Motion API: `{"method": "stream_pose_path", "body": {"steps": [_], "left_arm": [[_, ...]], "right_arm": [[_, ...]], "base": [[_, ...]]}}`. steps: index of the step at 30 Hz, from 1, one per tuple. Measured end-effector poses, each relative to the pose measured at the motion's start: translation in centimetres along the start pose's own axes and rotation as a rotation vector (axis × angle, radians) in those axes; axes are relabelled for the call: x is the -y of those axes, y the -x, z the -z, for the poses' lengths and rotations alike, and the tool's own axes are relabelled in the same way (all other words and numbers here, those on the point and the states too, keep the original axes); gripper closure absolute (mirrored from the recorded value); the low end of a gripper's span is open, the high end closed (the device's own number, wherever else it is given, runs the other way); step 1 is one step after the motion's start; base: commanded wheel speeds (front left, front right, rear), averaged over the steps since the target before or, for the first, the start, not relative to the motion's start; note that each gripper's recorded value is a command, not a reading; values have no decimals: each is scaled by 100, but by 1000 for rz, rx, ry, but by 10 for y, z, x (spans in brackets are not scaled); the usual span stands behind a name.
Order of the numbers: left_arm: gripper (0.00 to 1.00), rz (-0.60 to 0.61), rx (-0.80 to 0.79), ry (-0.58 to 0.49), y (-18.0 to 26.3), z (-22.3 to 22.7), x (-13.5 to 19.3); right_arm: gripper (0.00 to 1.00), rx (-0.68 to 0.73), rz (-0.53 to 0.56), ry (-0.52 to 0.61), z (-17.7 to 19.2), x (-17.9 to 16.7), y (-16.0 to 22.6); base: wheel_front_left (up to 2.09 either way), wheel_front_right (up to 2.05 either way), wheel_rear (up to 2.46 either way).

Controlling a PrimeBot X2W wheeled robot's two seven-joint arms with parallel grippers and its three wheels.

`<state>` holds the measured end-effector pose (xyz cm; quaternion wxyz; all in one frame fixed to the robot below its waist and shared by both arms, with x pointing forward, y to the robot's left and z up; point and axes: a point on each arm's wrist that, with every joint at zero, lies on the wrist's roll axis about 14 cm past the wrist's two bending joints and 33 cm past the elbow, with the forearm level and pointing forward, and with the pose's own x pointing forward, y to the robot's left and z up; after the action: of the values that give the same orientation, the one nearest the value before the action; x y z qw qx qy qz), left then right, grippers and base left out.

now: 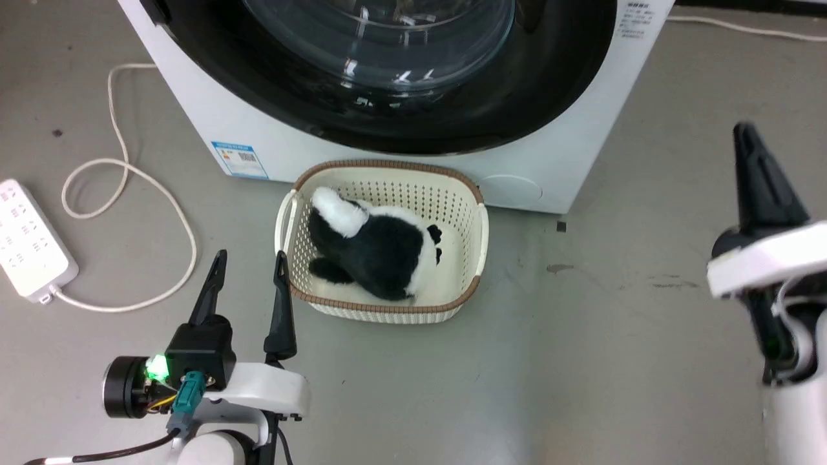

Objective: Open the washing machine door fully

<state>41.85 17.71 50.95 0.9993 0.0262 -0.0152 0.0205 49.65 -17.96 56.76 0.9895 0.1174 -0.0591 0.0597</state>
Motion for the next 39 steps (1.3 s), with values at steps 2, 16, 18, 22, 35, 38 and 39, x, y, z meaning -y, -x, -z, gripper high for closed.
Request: {"method": "stream_pose_path", "body": {"steps": [2,16,18,22,35,38,39], "left_arm": [[0,-2,-1,-3,-2,2,-1],[0,-29,-4,-17,-17,14,-7],[0,-35,-7,-20,-18,16,-8],[0,-44,-5,-25,-21,20,-10],[0,-57,-7,-38,-27,29,-12],[0,-60,-5,-41,-30,31,-12],[0,-61,-1,-43,-31,31,-13]], "right_arm": [[100,-7,5,-39,0,1,-9],[100,-106,0,-241,21,1,-72],[100,-139,-1,-284,29,-1,-80],[100,-240,27,-473,50,7,-104],[100,-409,18,-745,76,1,-148],[100,-431,0,-801,77,-5,-160],[100,-439,-7,-818,77,-7,-164]], "base": [[0,0,0],[0,0,0],[0,0,0],[0,0,0],[0,0,0],[0,0,0],[0,0,0]]}}
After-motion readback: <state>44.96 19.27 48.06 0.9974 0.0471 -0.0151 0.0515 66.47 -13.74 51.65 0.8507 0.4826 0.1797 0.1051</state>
